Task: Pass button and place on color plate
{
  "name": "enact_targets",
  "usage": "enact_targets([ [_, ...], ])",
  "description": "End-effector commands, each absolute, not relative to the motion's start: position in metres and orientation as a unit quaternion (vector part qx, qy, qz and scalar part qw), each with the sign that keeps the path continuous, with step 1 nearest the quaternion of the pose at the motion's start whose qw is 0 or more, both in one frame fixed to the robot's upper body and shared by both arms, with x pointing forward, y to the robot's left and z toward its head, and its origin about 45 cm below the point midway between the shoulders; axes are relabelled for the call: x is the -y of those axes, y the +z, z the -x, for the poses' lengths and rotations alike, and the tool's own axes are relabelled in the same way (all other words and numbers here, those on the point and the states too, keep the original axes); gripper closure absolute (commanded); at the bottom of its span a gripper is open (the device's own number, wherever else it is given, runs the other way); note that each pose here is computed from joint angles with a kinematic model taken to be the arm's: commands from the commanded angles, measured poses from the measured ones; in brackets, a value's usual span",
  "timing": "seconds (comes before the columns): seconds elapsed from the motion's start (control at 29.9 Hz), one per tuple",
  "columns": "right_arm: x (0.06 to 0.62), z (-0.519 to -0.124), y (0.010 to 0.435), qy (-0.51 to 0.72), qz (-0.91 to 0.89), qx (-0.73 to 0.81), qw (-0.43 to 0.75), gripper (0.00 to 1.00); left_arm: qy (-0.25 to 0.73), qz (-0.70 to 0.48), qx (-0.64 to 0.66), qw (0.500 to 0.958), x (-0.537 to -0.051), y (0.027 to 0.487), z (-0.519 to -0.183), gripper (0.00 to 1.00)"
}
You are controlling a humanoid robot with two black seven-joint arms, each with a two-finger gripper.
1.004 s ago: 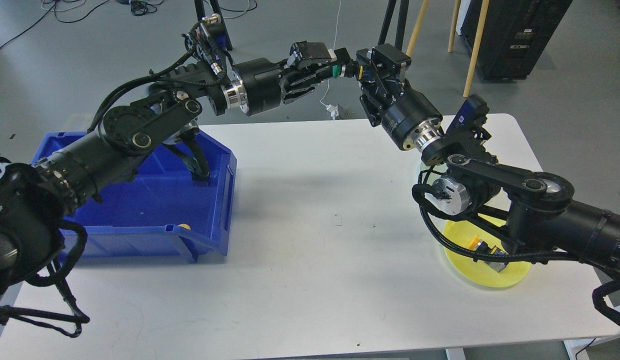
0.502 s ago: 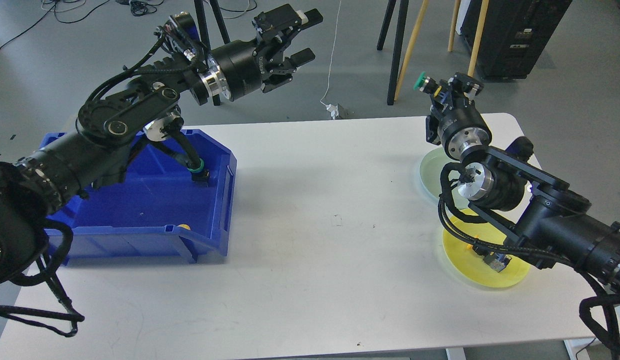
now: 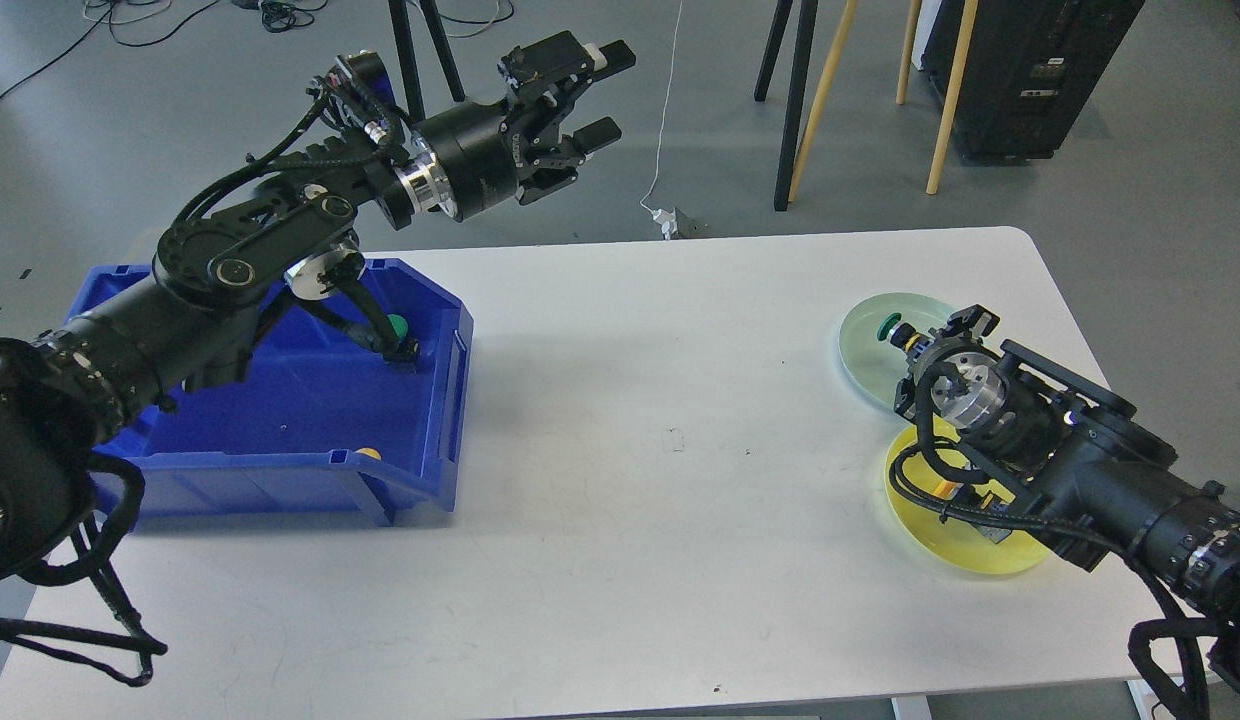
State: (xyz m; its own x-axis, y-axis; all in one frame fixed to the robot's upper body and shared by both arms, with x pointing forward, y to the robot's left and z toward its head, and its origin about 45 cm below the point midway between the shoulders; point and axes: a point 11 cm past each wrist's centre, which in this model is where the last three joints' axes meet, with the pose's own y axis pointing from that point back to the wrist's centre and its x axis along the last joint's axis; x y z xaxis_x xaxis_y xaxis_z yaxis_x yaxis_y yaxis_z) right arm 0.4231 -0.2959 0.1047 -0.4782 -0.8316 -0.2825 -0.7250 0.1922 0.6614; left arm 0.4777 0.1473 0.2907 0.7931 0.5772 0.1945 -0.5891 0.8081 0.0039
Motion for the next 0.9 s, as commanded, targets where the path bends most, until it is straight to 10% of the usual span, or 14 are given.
enact_targets([
  [0.0, 0.301, -0.423, 0.108, -0.394, -0.497, 0.771, 0.050, 0.00, 0.318, -0.037, 0.094, 0.943, -0.159, 0.291, -0.480, 0.11],
  [0.23, 0.282, -0.441, 0.153, -0.386, -0.541, 0.747, -0.009, 0.00, 0.367, -0.055, 0.081, 0.925, -0.208, 0.277, -0.485, 0.11],
  [0.54, 0.225, -0.470, 0.321, -0.182, -0.771, 0.588, -0.160, 0.00, 0.475, -0.010, 0.036, 0.879, -0.282, 0.280, -0.497, 0.03],
  [0.87, 0.171, -0.448, 0.332, -0.095, -0.864, 0.475, -0.136, 0.00, 0.521, 0.022, 0.024, 0.853, -0.308, 0.288, -0.504, 0.01],
])
